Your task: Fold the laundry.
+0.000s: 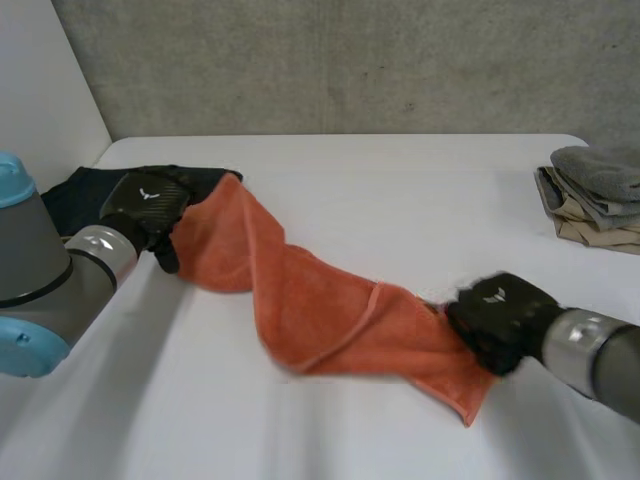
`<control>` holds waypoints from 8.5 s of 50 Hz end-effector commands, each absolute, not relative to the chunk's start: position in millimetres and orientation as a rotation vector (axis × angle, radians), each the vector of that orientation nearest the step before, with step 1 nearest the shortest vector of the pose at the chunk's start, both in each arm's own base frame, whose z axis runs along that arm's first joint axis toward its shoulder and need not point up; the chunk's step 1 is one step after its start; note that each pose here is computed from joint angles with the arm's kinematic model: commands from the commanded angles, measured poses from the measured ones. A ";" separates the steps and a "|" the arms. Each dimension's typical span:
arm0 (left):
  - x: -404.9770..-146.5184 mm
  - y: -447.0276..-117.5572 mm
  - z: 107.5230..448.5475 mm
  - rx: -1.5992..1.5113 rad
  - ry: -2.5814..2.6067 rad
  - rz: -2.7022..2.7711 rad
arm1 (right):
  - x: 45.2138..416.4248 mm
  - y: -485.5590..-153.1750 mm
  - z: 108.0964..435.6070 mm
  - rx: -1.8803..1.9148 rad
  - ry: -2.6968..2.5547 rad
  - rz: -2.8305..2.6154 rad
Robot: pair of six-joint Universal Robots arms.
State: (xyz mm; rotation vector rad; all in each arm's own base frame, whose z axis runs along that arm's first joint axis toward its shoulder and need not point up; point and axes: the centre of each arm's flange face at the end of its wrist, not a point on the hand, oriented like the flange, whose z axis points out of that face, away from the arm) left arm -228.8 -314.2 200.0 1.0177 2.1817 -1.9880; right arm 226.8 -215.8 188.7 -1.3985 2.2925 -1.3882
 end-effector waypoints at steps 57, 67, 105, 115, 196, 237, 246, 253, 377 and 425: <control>-319.1 -401.5 139.5 1.472 1.685 -2.230 | 340.0 -257.3 175.9 -1.747 1.785 -1.748; -331.2 -419.0 280.7 0.901 1.256 -2.624 | 324.0 -350.1 316.9 -0.987 1.510 -2.808; -291.6 -236.4 150.0 1.211 1.956 -2.041 | 225.8 -278.3 147.2 -1.361 2.222 -1.937; -267.8 -244.3 193.5 1.098 2.001 -2.067 | 197.7 -292.6 149.2 -1.249 2.292 -1.900; -272.9 -348.4 173.1 1.152 1.867 -2.085 | 177.4 -309.7 159.2 -1.209 2.363 -1.847; -219.4 -242.3 175.6 1.300 2.039 -1.525 | 159.4 -306.6 191.8 -1.705 2.456 -1.615; -260.0 -346.5 224.0 0.956 1.727 -1.869 | 210.0 -370.9 227.1 -1.696 2.138 -2.217; -272.2 -382.6 332.2 0.535 1.296 -2.344 | 217.2 -411.9 320.4 -1.141 1.649 -2.943; -251.0 -302.3 158.7 0.876 1.834 -1.786 | 133.0 -352.7 156.3 -1.007 2.483 -1.601; -246.6 -284.6 191.3 0.863 1.784 -1.892 | 279.2 -305.9 230.6 -1.804 1.521 -2.188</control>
